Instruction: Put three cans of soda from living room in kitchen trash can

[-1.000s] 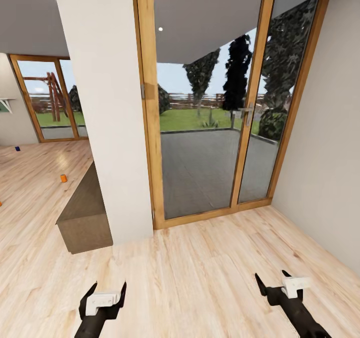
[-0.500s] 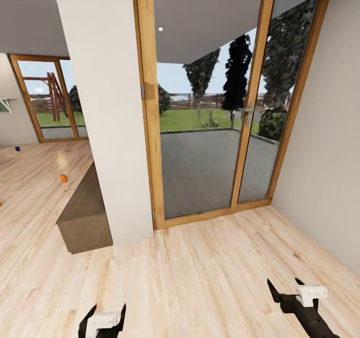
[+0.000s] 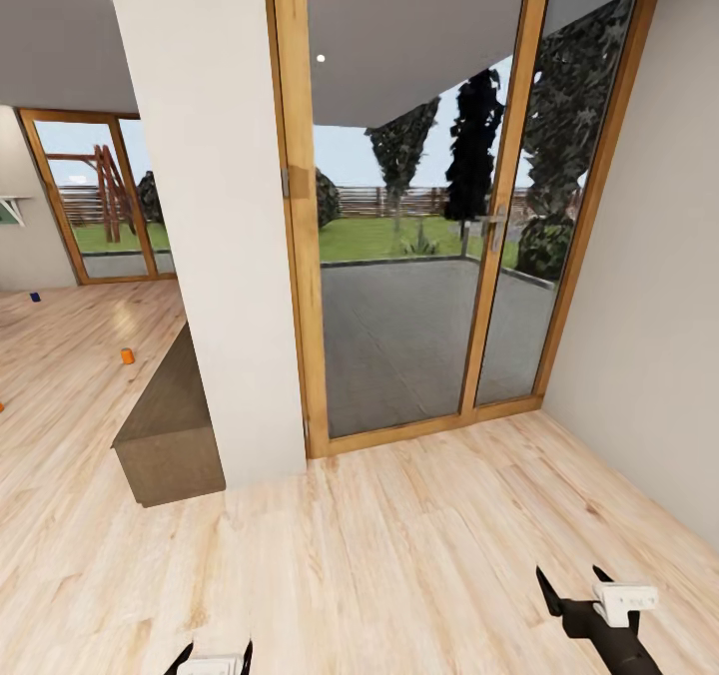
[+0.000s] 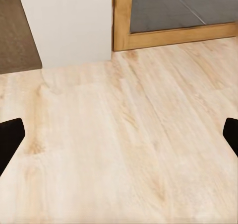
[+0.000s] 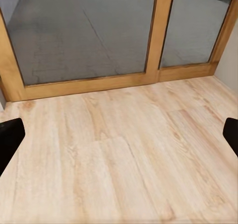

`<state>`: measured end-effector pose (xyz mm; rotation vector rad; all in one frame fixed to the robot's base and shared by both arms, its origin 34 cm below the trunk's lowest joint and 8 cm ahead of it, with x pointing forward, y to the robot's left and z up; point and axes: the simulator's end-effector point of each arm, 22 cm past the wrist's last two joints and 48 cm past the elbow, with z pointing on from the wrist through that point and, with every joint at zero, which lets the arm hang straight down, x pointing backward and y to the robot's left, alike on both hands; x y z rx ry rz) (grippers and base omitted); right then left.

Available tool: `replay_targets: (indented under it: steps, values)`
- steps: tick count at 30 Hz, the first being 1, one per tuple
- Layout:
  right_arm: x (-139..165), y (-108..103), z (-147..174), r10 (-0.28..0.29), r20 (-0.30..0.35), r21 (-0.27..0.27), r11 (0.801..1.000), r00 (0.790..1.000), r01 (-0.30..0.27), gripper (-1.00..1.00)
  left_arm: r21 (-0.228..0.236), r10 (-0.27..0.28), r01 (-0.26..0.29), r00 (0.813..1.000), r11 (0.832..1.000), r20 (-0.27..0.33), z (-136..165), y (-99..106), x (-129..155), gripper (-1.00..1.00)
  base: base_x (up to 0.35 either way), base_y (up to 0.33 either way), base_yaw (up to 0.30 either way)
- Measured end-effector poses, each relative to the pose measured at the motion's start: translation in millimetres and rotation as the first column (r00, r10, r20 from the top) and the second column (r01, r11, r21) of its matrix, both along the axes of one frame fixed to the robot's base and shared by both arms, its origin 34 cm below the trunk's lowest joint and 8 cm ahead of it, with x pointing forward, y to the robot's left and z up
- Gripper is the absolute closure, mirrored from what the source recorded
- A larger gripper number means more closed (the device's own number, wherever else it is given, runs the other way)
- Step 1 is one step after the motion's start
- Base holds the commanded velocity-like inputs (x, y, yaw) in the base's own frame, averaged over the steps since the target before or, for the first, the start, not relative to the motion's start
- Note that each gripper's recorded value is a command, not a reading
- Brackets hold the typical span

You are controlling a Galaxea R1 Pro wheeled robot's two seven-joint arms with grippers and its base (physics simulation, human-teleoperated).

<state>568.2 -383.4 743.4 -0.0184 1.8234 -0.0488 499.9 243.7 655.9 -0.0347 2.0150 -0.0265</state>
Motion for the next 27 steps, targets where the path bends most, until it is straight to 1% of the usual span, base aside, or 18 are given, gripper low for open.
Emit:
replay_targets:
  steps: [7, 16, 27]
  values:
    - [-0.5, 1.1, -1.5, -0.001, 0.000, 0.001, 1.000, 1.000, 0.001, -1.00, 0.000, 0.000, 0.000, 1.000, 1.000, -0.012, -4.7, -0.1, -3.2, -1.00, 0.000, 0.000, 0.000]
    - [-0.7, 0.3, -2.3, -0.009, -0.003, 0.005, 1.000, 1.000, 0.009, -1.00, 0.000, 0.000, 0.000, 1.000, 1.000, -0.016, -6.2, -0.1, -3.9, -1.00, 0.000, 0.000, 0.000]
    - [-0.6, 0.5, -1.6, -0.005, 0.001, 0.003, 1.000, 1.000, 0.005, -1.00, 0.001, -0.002, 0.002, 1.000, 1.000, -0.016, -6.4, -0.6, -3.9, -1.00, 0.000, 0.000, 0.000]
